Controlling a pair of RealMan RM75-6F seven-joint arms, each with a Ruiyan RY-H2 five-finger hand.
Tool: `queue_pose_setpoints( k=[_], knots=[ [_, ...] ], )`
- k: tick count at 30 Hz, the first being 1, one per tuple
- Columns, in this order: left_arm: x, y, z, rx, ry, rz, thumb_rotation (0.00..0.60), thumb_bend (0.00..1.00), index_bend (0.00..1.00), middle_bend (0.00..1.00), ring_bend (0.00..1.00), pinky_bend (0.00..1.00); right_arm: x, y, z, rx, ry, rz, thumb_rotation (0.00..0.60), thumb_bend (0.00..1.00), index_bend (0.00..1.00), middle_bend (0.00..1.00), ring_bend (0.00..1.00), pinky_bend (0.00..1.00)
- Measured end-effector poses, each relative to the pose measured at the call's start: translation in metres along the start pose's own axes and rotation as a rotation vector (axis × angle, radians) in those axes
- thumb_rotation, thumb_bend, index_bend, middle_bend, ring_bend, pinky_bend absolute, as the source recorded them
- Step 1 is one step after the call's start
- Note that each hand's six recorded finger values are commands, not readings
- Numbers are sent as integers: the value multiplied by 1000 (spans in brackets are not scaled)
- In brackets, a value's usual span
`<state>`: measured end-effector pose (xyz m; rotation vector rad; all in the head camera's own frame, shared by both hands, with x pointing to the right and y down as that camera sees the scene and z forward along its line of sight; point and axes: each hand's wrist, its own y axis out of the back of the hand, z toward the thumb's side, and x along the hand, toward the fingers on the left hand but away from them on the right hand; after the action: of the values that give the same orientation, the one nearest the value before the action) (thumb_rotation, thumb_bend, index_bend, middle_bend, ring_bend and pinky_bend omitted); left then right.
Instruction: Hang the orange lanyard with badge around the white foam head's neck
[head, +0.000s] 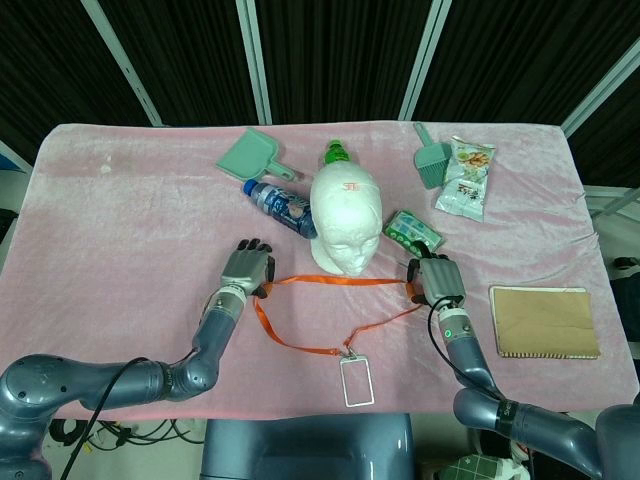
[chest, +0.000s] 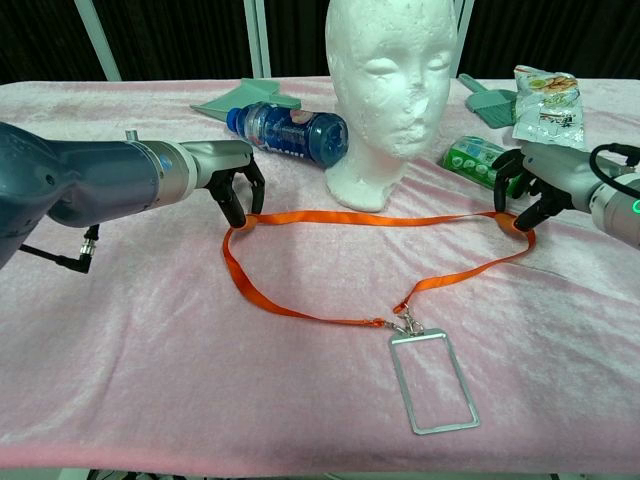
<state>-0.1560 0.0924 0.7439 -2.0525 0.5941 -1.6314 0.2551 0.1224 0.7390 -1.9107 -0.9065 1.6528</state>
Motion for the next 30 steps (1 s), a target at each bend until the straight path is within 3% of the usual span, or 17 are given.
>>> queue_pose_setpoints(
  k=[30],
  knots=[
    [-9, 8, -2, -93, -95, 11, 600, 464, 610, 174, 0, 0, 10, 14, 10, -22, 46, -19, 600, 433, 727, 138, 296, 249]
  ],
)
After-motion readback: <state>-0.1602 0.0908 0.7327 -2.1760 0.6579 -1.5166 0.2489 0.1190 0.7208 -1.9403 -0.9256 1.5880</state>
